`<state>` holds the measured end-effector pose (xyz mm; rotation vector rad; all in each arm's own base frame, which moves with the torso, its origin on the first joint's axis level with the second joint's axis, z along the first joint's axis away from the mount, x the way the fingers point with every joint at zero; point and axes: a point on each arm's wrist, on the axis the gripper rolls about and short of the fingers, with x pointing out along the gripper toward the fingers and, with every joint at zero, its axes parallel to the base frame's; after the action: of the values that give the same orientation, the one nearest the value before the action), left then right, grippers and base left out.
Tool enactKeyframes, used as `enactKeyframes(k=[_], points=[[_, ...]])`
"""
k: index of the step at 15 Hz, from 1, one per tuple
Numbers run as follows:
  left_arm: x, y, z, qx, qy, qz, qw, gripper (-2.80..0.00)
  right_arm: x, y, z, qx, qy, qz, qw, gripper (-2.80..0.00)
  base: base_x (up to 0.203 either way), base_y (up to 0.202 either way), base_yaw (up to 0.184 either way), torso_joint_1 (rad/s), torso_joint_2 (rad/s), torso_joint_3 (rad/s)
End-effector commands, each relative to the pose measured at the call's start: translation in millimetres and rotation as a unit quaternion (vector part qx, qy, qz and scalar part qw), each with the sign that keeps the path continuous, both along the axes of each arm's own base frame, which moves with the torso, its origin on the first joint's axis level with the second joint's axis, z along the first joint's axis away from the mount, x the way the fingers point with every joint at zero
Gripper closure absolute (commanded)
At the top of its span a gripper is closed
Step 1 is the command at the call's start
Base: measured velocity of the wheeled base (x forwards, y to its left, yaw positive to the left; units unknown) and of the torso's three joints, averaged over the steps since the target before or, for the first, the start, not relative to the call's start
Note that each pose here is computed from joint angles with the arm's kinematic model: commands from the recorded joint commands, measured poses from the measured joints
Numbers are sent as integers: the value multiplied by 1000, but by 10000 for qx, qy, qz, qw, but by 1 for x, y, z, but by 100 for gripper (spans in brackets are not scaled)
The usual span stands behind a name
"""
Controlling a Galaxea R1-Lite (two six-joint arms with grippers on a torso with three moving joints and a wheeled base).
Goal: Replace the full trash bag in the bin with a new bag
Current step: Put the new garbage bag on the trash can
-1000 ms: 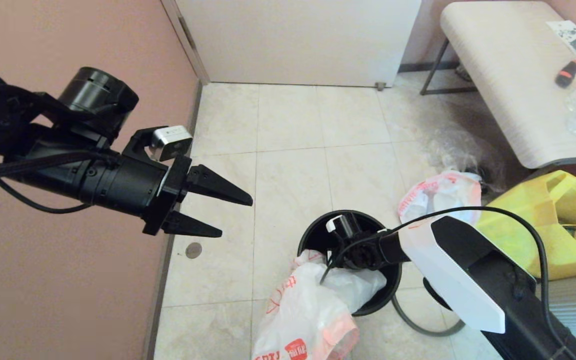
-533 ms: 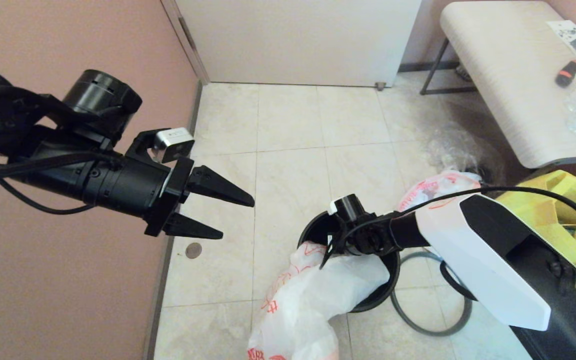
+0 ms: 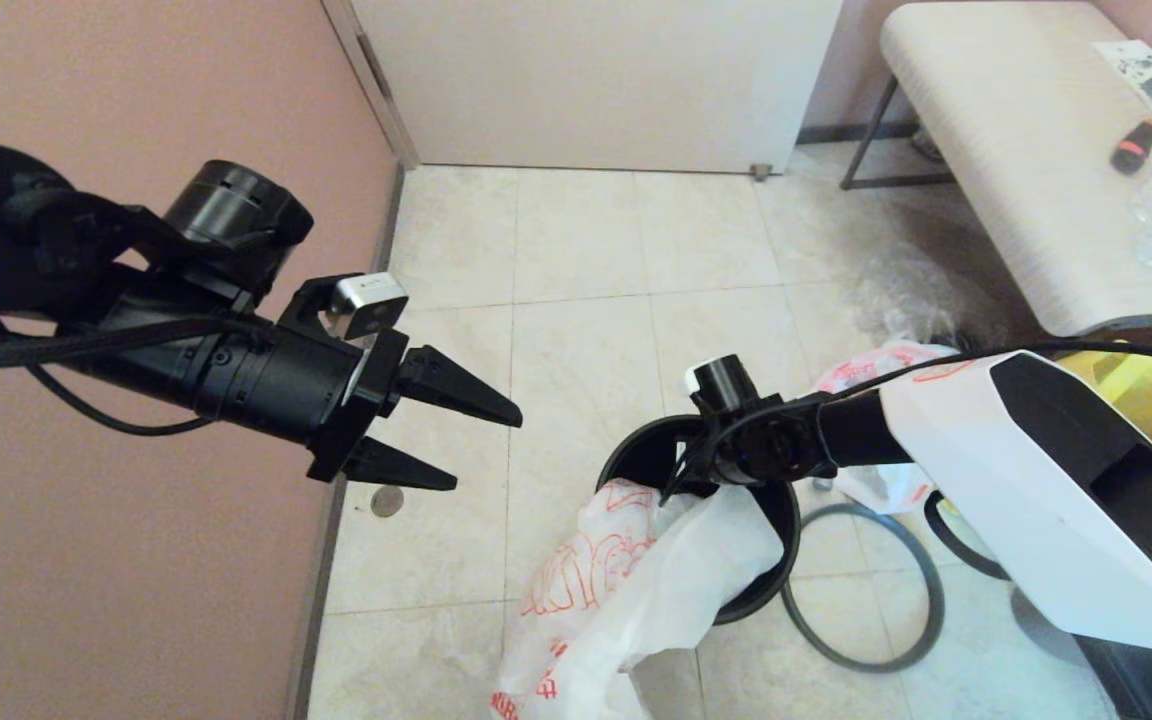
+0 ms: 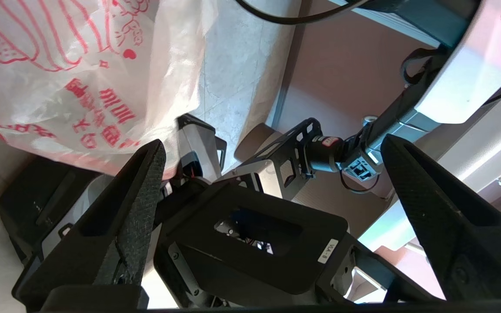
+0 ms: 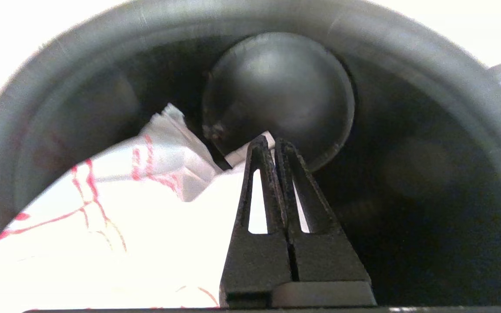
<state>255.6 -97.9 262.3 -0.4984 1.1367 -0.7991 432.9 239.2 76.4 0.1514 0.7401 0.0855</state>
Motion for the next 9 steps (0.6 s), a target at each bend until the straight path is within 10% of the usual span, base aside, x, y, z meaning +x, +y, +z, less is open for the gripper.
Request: enactKeyframes(k=[1, 9], points=[[1, 0, -1, -9, 51, -4, 10000, -280, -2, -1, 15, 99, -139, -7, 9999, 0, 0, 0, 0, 0, 0, 0], [1, 0, -1, -1, 59, 7, 10000, -280, -26, -20, 65, 430, -283, -254, 9984, 0, 0, 0, 0, 0, 0, 0]])
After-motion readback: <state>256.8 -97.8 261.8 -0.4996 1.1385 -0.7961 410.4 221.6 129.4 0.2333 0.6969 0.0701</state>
